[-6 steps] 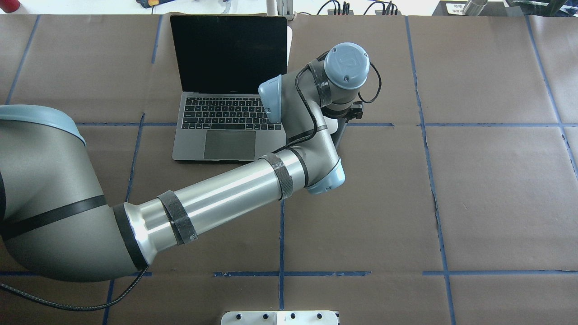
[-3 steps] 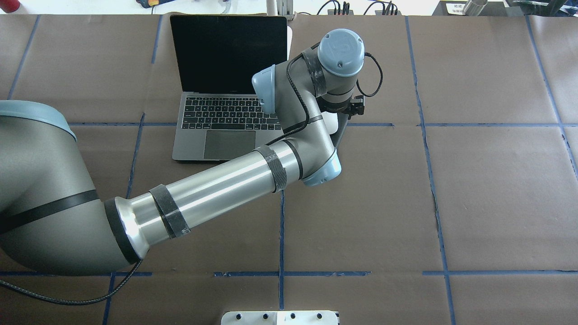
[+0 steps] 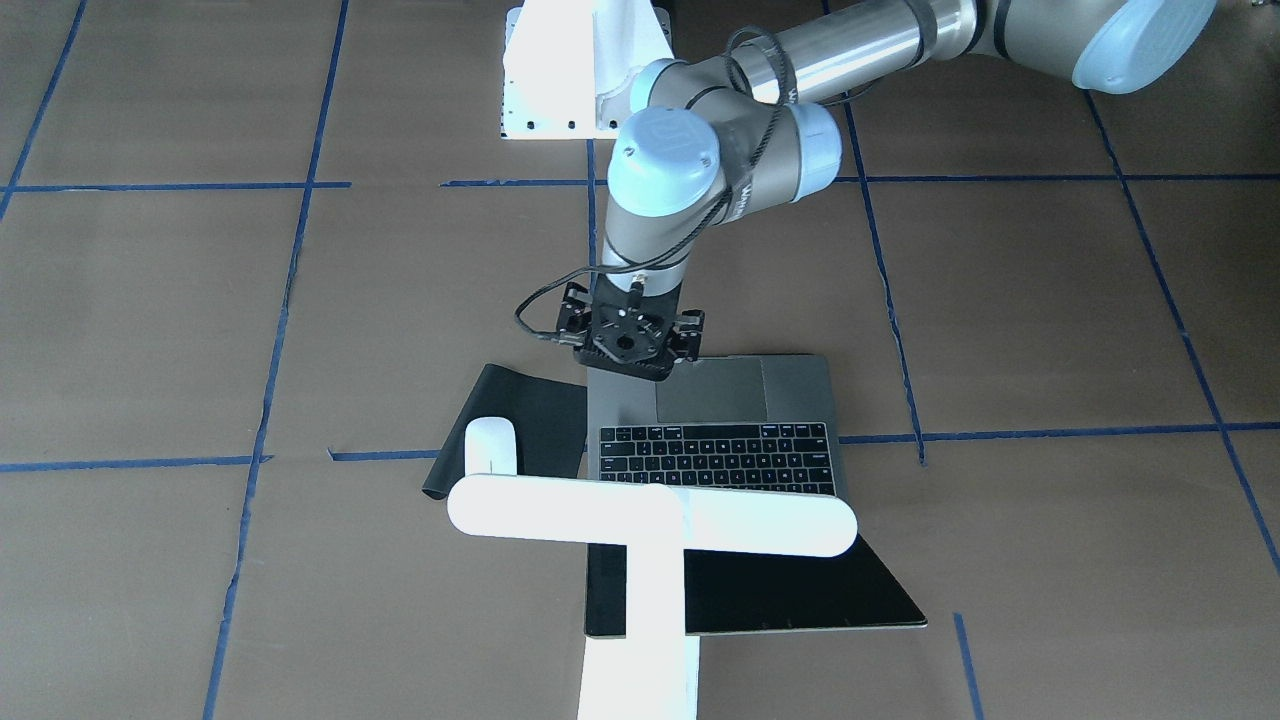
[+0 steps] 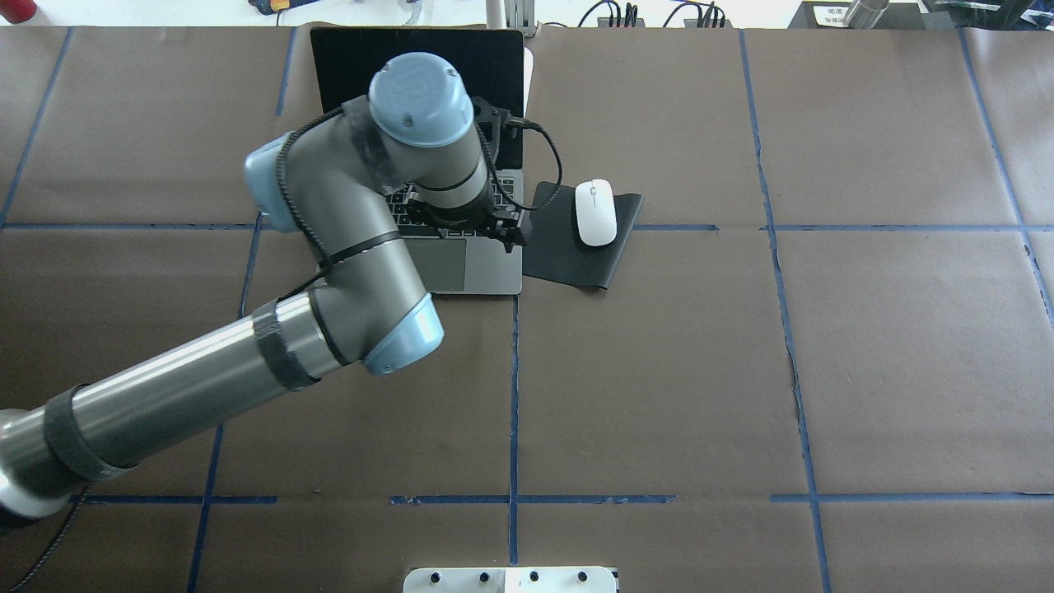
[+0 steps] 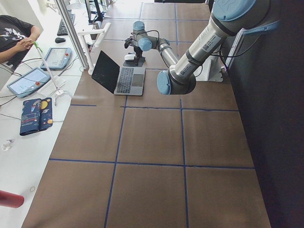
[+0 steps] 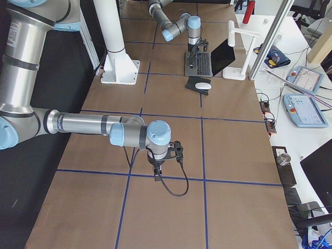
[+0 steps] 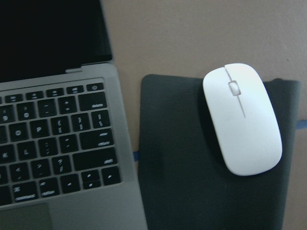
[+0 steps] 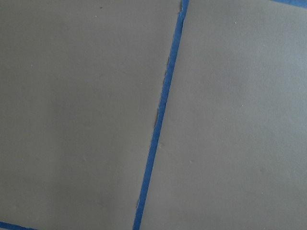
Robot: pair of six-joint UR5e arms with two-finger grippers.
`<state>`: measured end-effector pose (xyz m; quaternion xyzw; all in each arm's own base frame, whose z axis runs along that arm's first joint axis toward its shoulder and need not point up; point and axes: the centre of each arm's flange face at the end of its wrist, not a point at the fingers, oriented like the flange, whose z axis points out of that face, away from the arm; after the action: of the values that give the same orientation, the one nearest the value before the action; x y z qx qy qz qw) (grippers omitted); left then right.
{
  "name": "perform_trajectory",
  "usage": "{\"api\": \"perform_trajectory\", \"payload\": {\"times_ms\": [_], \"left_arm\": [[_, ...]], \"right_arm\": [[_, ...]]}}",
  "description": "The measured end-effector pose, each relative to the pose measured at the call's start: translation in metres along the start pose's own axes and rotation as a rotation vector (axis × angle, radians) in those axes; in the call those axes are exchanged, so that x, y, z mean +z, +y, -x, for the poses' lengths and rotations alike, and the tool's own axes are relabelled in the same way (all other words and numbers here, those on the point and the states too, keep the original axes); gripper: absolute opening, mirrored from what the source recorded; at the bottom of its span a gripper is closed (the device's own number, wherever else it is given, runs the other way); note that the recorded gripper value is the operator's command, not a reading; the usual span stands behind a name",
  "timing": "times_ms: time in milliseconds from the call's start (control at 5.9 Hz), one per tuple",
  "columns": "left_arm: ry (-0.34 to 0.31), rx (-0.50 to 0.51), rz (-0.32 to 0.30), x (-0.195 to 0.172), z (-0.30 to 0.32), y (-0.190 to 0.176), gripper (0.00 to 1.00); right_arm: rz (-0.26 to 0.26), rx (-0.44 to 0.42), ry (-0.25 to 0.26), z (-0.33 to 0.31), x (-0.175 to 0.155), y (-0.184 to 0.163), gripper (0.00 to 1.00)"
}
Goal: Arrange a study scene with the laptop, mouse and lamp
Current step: 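Release the mouse and retract the left arm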
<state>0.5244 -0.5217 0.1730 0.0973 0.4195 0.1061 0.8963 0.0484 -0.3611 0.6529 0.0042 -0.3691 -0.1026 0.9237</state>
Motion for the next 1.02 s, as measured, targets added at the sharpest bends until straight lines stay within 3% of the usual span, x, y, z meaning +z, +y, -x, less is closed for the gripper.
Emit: {"api": "perform_trajectory", "payload": {"times_ms": [678, 1017], "left_arm": [[-0.098, 0.233, 0.045, -0.093, 0.191, 0.080, 1.00], [-0.091, 0.268, 0.088, -0.132, 0.318, 0.101, 1.00]], "right_arm": [[-0.004, 0.026, 0.001, 0.000, 0.000, 0.000, 1.00], [-0.005, 0.025, 0.002, -0.001, 0.000, -0.001, 1.00]]}}
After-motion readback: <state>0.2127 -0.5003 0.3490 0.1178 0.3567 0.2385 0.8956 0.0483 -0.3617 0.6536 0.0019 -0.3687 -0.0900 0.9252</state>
